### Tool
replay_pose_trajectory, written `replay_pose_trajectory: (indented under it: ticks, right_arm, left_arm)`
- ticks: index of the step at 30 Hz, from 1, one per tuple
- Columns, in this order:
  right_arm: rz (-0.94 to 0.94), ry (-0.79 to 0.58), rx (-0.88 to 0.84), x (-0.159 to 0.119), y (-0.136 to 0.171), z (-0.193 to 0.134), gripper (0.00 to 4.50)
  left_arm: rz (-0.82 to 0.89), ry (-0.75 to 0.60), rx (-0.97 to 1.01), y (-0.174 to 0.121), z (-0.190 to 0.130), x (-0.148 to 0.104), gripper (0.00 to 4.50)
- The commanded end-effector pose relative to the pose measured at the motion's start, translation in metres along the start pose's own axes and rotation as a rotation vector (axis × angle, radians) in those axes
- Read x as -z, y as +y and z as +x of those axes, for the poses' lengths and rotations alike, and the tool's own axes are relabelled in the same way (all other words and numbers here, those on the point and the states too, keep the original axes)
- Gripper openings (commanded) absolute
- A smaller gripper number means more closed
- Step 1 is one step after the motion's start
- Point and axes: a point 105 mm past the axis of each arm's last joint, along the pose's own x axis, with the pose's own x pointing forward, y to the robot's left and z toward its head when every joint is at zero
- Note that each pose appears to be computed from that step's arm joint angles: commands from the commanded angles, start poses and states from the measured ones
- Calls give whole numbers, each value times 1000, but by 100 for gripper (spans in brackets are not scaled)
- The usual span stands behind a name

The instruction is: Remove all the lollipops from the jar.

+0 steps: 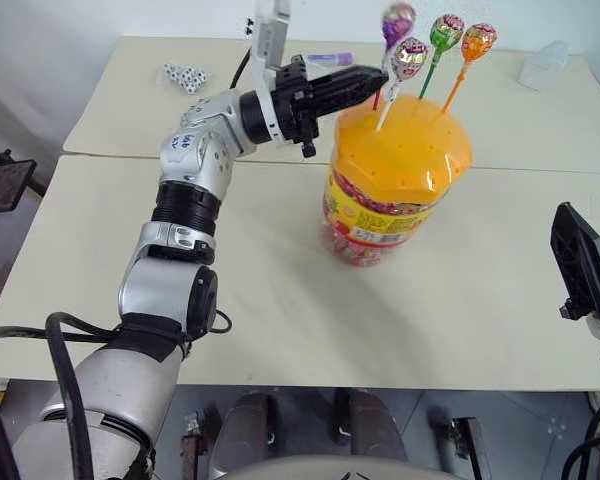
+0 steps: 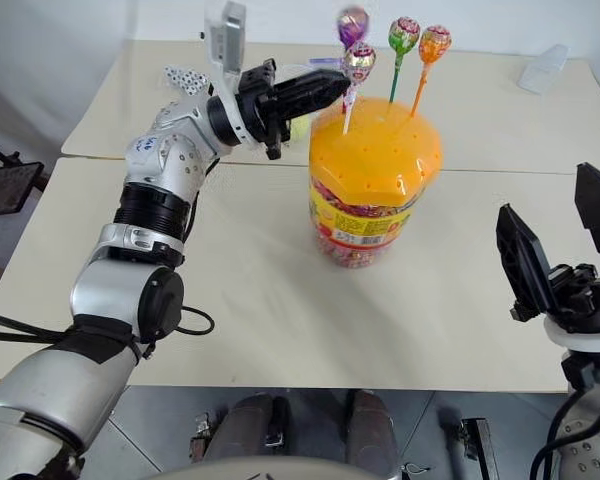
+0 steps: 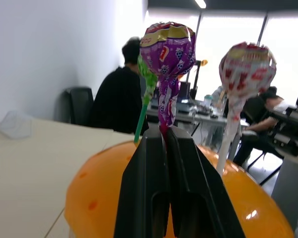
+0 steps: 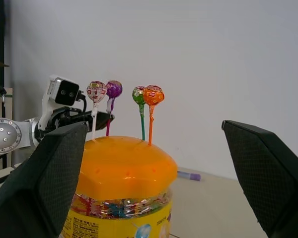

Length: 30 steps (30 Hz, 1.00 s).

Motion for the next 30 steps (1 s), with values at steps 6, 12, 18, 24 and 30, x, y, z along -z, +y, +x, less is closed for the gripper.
replay_pose_trajectory:
  ticks: [6,12,18,24,30]
  right_arm:
    - [101,59,-401,5,46,19,450]
    - [190,282,-751,38,69,-7,450]
    - [163,332,-821,46,49,-7,450]
    - [121,405,-867,56,34,-9,450]
    - [104,363,-780,48,28,0,450]
  left_arm:
    - [24,-217,-295,20,-70,-62,5]
    - [50,401,-635,-18,-205,11,5]
    - [-93,698,-833,-92,-281,55,5]
    - [-237,823,-886,-138,-307,91,5]
    - [-117,829,-755,-125,-299,62,189]
